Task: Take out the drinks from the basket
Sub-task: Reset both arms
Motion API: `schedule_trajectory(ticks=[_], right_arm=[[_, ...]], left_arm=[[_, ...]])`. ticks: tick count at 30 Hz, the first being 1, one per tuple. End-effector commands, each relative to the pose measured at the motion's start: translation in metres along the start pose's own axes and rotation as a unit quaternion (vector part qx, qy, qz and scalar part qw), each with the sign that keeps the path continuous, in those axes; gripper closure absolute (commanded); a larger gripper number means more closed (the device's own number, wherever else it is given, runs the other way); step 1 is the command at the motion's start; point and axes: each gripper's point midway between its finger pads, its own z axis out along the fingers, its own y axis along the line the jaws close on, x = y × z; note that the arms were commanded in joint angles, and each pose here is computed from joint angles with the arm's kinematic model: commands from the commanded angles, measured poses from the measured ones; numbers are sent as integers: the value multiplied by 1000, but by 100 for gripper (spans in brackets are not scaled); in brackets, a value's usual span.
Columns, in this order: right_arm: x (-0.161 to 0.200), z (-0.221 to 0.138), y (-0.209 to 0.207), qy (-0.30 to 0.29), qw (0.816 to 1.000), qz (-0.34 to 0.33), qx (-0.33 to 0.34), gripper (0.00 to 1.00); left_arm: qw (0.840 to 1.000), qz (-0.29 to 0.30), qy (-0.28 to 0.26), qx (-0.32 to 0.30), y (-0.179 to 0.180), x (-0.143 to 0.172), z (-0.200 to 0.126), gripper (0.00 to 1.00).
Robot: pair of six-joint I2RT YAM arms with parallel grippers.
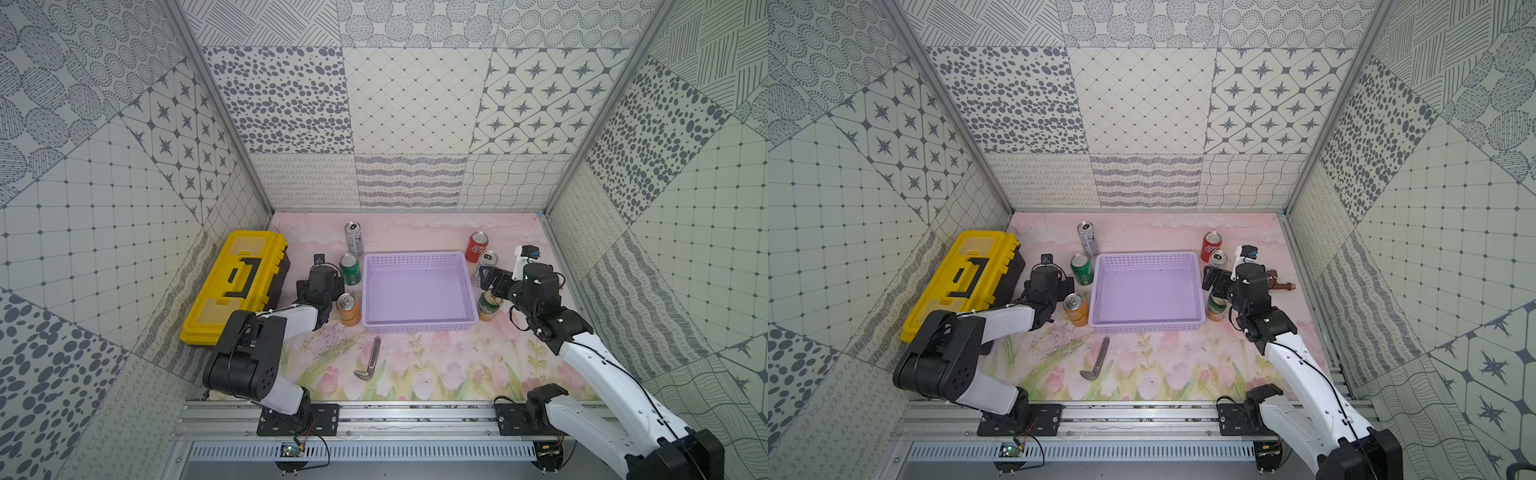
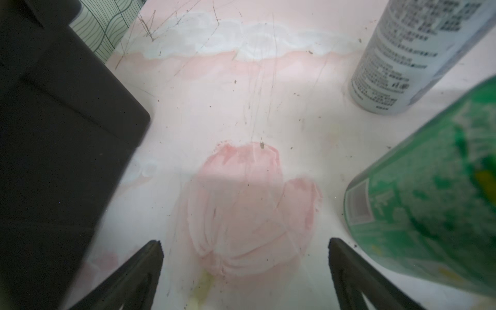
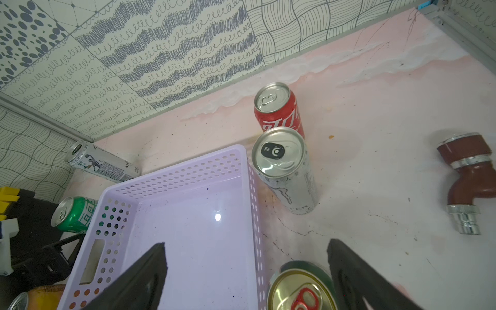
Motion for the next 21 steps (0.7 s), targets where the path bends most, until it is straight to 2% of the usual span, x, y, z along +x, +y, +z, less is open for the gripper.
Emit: schedule_trajectory(ticks=[1, 10, 14, 15, 17, 18, 20, 21], right_arm=[[-5, 1, 1, -16, 1000, 2, -7, 3], [-11, -8, 6, -41, 999, -7, -26, 3], [-14, -12, 4, -55, 998, -9, -26, 3], [-15, -13, 4, -59, 998, -10, -26, 3], [-16, -13, 3, -62, 998, -11, -23, 3], [-16, -13, 1, -64, 998, -10, -19, 3], [-17, -13, -6, -66, 998, 1, 2, 3], [-19, -14, -9, -67, 998, 7, 13, 3]], left_arm=[[996, -17, -80, 20, -6, -33, -1, 0], [994, -31, -77, 72, -10, -30, -3, 0], [989, -47, -115, 77, -7, -17, -11, 0], [985, -38, -153, 73, -6, -23, -13, 0], [990, -55, -108, 73, -4, -17, -8, 0], [987, -53, -132, 76, -3, -21, -8, 0], [989, -62, -110, 74, -2, -17, -8, 0], [987, -55, -130, 71, -1, -21, -8, 0]])
